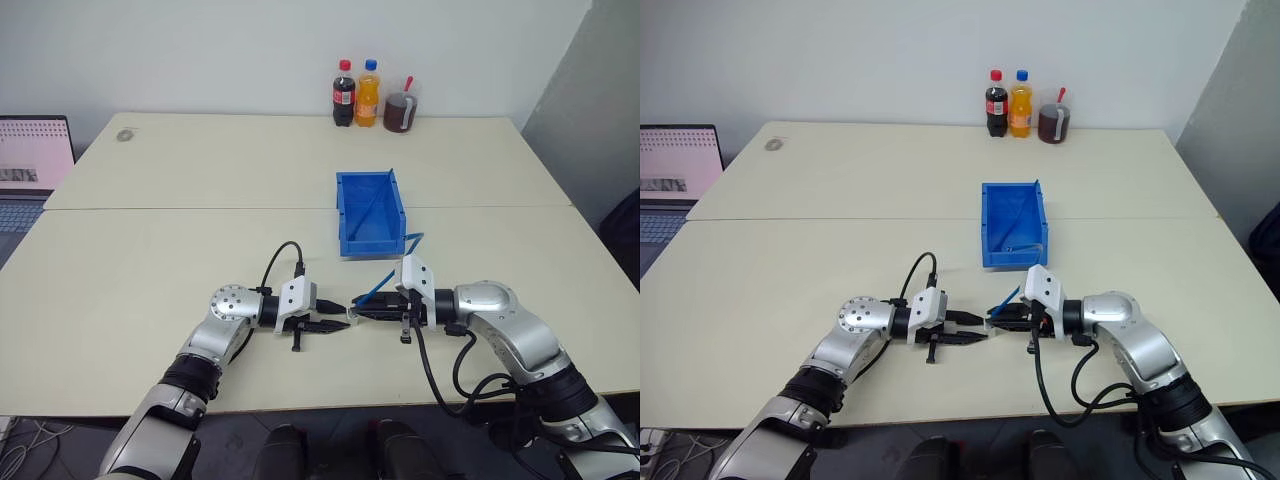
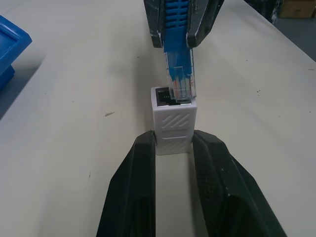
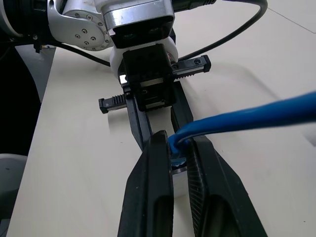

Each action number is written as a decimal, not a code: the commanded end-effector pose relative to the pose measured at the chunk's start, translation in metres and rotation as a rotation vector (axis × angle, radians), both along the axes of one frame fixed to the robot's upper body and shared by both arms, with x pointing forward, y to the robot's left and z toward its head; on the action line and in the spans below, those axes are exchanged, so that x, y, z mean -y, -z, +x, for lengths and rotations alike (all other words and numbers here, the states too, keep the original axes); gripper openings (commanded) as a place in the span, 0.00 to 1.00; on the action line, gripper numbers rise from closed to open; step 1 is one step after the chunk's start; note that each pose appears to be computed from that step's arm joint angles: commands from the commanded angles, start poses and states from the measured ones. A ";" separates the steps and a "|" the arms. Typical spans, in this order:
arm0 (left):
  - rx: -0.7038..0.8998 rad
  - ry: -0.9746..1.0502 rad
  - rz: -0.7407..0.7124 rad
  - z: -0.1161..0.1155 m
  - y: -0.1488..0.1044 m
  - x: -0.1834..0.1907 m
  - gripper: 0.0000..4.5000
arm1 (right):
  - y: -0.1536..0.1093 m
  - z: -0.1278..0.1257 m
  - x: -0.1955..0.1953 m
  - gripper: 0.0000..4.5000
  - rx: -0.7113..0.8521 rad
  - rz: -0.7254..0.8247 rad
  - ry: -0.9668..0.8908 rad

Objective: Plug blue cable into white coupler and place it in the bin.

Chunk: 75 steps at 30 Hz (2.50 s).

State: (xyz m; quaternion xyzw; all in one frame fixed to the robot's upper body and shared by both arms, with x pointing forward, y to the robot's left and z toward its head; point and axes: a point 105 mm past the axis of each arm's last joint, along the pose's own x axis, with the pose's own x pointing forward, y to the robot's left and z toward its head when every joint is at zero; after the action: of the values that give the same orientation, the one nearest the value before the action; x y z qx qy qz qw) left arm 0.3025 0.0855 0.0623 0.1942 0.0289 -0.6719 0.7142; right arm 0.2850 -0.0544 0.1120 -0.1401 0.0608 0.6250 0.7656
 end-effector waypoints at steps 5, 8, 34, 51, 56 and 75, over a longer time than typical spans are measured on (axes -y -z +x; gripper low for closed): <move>-0.060 -0.002 0.071 -0.010 0.018 -0.007 0.17 | 0.009 0.005 0.004 0.03 -0.005 -0.055 -0.004; -0.062 -0.005 0.071 -0.009 0.017 -0.006 0.17 | 0.010 0.004 0.007 0.03 -0.002 -0.071 -0.016; -0.063 -0.042 0.065 -0.011 0.019 -0.008 0.17 | 0.023 0.009 -0.005 0.03 -0.020 -0.284 -0.112; -0.052 -0.076 0.077 -0.011 0.020 -0.013 0.17 | 0.064 0.010 -0.002 0.03 -0.117 -0.324 -0.078; -0.050 -0.080 0.084 -0.009 0.020 -0.014 0.17 | 0.084 0.011 0.006 0.03 -0.104 -0.396 -0.091; -0.070 -0.188 -0.055 -0.008 -0.036 -0.027 0.51 | -0.006 0.023 -0.002 0.03 -0.109 -0.089 0.034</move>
State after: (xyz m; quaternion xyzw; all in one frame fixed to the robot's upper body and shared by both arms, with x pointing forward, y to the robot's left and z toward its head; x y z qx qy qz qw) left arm 0.2914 0.1095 0.0582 0.1690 0.0954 -0.6254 0.7558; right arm 0.3034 -0.0383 0.1010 -0.1860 0.1079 0.6518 0.7273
